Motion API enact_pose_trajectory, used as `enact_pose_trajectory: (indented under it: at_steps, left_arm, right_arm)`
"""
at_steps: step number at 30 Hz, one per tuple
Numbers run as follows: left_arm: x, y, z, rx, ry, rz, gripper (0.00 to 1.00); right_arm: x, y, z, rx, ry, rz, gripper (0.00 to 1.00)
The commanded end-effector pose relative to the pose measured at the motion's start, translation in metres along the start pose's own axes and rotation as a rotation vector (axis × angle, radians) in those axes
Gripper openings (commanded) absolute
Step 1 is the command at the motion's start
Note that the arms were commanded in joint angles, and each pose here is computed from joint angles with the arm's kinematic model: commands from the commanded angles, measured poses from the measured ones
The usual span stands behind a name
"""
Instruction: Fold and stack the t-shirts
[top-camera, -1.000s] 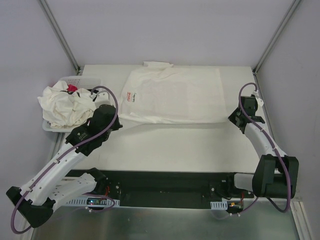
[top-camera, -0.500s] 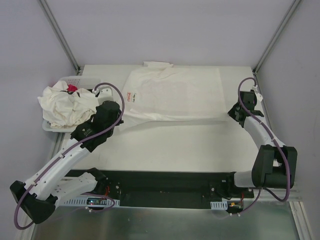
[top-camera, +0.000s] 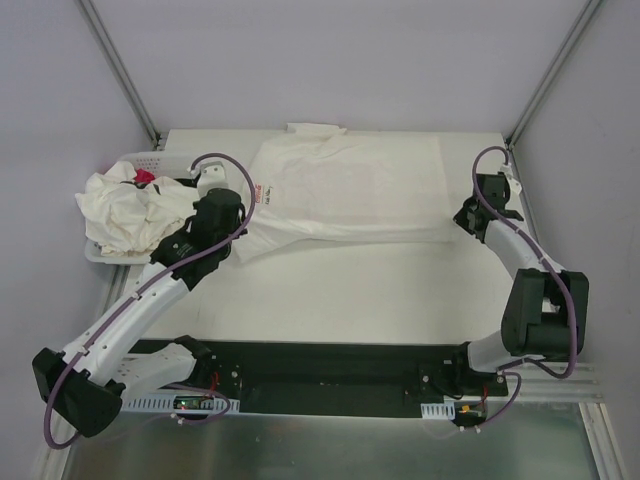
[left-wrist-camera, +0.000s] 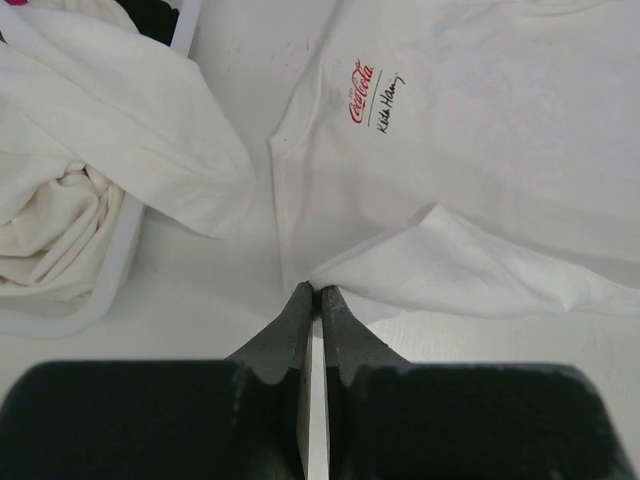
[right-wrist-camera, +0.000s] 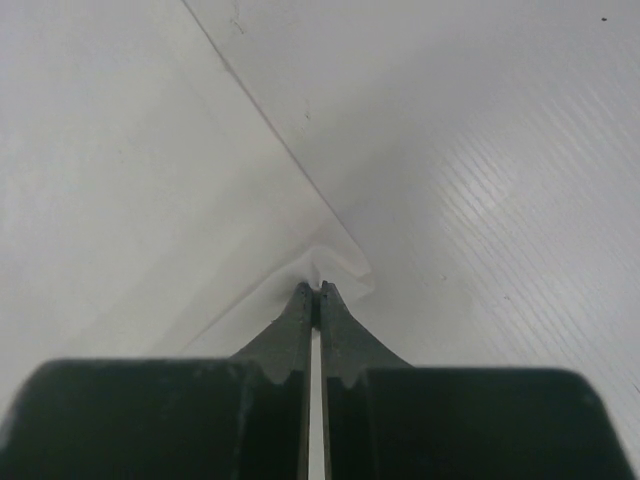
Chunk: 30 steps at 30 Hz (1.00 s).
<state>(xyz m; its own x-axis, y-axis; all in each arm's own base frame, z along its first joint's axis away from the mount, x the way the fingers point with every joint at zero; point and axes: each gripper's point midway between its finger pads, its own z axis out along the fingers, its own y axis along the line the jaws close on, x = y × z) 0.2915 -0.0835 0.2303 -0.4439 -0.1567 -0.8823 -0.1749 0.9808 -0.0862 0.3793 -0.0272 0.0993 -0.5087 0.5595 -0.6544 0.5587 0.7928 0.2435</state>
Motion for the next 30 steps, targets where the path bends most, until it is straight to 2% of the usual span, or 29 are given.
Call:
enact_pose_trajectory:
  at_steps: [1, 17, 30]
  left_arm:
    - [-0.024, -0.004, 0.007, 0.016, -0.047, -0.029, 0.00]
    - [-0.026, -0.006, 0.051, -0.012, 0.041, -0.043, 0.00]
    - [-0.036, -0.001, 0.066, -0.050, 0.043, -0.033, 0.00]
  right_arm:
    - [-0.030, 0.018, 0.003, -0.030, -0.062, 0.021, 0.01]
    - [-0.040, 0.040, 0.036, -0.045, -0.024, 0.030, 0.01]
    - [-0.041, 0.038, 0.058, -0.019, 0.004, 0.024, 0.01]
